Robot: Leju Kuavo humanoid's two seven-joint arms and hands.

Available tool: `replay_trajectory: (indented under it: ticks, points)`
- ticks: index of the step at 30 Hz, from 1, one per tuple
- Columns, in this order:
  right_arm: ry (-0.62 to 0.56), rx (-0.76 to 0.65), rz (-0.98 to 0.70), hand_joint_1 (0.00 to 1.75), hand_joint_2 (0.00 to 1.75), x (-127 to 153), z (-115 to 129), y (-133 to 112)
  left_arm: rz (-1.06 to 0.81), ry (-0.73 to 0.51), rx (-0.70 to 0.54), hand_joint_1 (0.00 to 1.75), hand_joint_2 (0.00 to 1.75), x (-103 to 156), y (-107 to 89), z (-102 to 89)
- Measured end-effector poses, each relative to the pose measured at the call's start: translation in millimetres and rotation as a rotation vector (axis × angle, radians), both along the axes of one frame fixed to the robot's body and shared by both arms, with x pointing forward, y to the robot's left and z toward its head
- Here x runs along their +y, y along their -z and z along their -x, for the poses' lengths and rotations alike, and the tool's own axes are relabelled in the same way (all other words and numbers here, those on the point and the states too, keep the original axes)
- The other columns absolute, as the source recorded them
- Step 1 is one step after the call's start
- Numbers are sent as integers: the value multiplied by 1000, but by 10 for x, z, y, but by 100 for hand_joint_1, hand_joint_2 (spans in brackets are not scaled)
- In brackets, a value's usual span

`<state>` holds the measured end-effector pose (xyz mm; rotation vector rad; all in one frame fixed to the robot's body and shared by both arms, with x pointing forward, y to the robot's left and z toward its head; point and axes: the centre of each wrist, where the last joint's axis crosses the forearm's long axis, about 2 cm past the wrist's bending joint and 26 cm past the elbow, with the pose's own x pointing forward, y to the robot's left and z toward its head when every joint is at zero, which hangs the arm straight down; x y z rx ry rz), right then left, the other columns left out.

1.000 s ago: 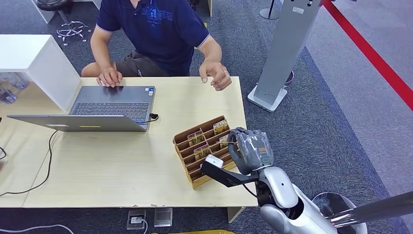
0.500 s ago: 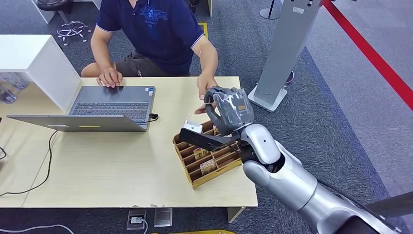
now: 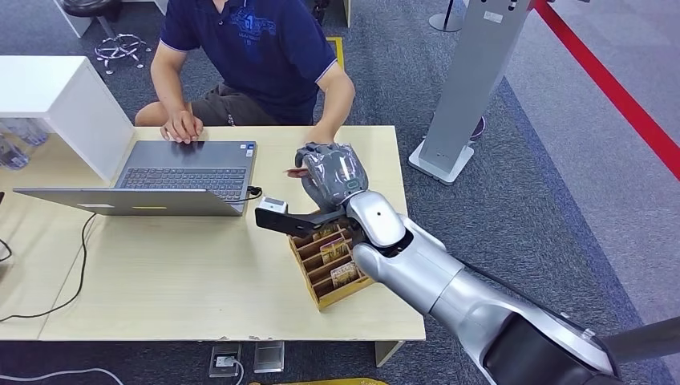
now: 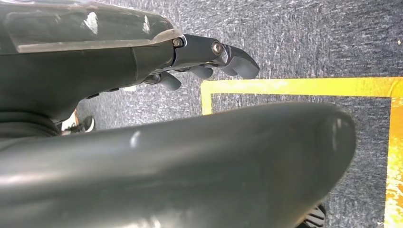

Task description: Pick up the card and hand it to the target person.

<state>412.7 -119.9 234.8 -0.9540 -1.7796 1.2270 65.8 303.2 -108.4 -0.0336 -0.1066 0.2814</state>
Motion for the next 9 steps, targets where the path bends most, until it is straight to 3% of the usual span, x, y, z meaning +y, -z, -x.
replay_trajectory:
  ticks: [9]
  points:
    - [37, 19, 11, 0, 175, -13, -56, 92, 3, -5, 2, 0, 0, 0, 2, 10]
